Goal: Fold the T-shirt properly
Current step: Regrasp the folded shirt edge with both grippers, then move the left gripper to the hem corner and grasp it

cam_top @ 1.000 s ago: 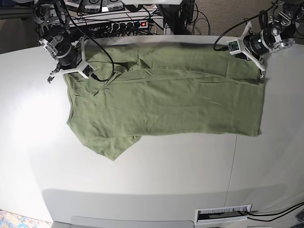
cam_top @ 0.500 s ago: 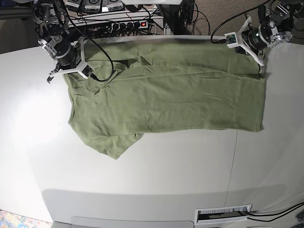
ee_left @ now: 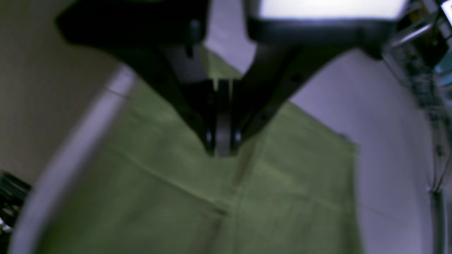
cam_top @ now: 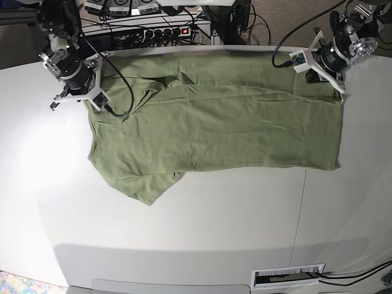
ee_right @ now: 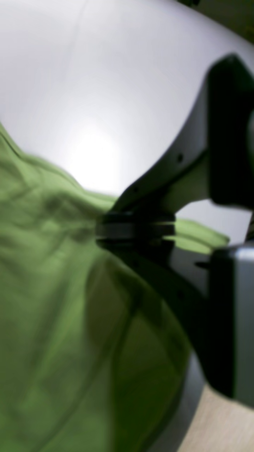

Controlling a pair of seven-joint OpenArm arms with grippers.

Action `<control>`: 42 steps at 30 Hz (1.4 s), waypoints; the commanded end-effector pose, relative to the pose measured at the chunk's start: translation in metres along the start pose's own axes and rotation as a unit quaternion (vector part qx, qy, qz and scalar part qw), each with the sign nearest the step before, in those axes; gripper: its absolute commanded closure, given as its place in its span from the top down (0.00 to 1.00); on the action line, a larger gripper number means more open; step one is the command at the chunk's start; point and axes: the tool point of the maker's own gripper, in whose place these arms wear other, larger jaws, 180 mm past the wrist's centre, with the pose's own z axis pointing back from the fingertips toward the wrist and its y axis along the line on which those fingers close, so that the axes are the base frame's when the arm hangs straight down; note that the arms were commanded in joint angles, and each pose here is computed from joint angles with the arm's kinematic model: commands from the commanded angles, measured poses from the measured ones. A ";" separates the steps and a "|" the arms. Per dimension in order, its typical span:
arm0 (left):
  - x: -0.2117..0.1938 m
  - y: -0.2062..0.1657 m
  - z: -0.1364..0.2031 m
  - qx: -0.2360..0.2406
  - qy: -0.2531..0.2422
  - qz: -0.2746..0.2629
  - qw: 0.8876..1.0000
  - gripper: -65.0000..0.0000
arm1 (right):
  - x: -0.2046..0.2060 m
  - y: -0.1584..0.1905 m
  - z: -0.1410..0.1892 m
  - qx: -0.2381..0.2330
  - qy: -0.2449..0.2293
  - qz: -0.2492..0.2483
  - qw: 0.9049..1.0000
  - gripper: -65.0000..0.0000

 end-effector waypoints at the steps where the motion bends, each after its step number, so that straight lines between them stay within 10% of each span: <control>1: 0.003 0.020 0.003 0.025 -0.010 0.002 1.000 0.00 | 0.008 -0.014 0.006 -0.019 -0.015 0.004 1.000 0.00; 22: -0.042 0.172 -0.034 0.073 -0.125 0.297 0.944 0.00 | 0.032 -0.029 0.008 -0.040 -0.055 -0.026 0.997 0.00; 34: -0.038 0.198 -0.065 0.092 -0.168 0.401 0.896 0.24 | 0.042 -0.024 0.006 -0.037 -0.069 -0.048 0.996 0.03; 42: -0.048 0.202 -0.089 0.113 -0.158 0.423 0.885 0.34 | 0.040 -0.024 0.005 -0.037 -0.063 -0.048 0.996 0.03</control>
